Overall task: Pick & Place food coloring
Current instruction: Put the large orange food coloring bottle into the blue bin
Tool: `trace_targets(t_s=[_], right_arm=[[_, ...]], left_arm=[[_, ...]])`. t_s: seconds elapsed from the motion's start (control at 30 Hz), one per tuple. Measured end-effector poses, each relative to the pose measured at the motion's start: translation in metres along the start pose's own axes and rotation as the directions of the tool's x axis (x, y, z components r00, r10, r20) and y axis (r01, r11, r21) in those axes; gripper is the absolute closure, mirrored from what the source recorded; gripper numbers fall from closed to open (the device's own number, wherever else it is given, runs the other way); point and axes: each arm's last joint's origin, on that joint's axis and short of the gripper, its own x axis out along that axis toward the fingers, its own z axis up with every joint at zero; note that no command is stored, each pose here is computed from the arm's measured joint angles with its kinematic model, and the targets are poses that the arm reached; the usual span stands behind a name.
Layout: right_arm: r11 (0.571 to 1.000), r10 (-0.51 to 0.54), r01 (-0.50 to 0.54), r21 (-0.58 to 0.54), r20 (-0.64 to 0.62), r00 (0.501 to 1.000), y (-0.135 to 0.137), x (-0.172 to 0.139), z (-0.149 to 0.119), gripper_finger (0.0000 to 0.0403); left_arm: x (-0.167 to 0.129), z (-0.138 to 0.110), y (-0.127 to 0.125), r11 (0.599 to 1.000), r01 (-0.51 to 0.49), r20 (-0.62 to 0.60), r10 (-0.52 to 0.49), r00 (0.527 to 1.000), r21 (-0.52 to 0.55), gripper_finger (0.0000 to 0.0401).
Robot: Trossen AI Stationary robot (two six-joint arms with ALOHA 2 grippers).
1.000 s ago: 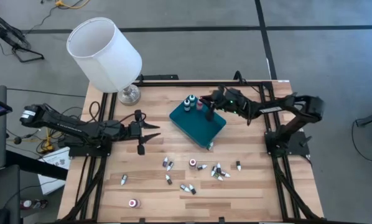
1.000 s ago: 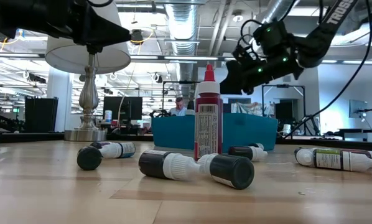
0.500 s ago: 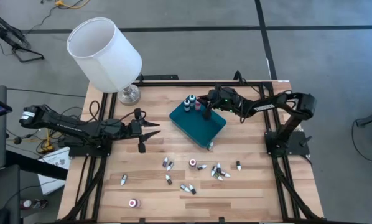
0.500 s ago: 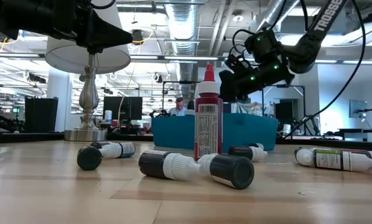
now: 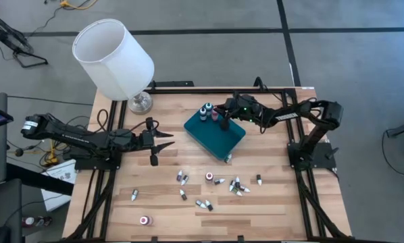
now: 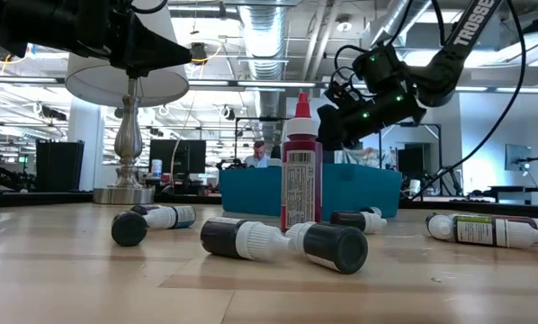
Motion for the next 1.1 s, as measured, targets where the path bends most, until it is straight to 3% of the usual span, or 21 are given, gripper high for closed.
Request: trace_targets(t_s=[0.57, 0.77, 1.1], right_arm=[[1.000, 0.022, -0.022, 0.000, -0.009, 1.000, 0.0009, 0.0000, -0.0010, 0.0351], [0.997, 0.074, -0.075, -0.032, -0.018, 0.997, 0.0026, -0.0001, -0.0022, 0.0351], [1.000, 0.014, -0.014, 0.002, -0.016, 1.000, 0.0008, 0.0000, -0.0016, 0.0351]], left_arm=[[0.0000, 0.0000, 0.0000, 1.000, 0.000, 0.000, 0.000, 1.000, 0.000, 0.0285], [0.0000, 0.0000, 0.0000, 1.000, 0.000, 0.000, 0.000, 1.000, 0.000, 0.0285], [0.0000, 0.0000, 0.0000, 1.000, 0.000, 0.000, 0.000, 1.000, 0.000, 0.0285]])
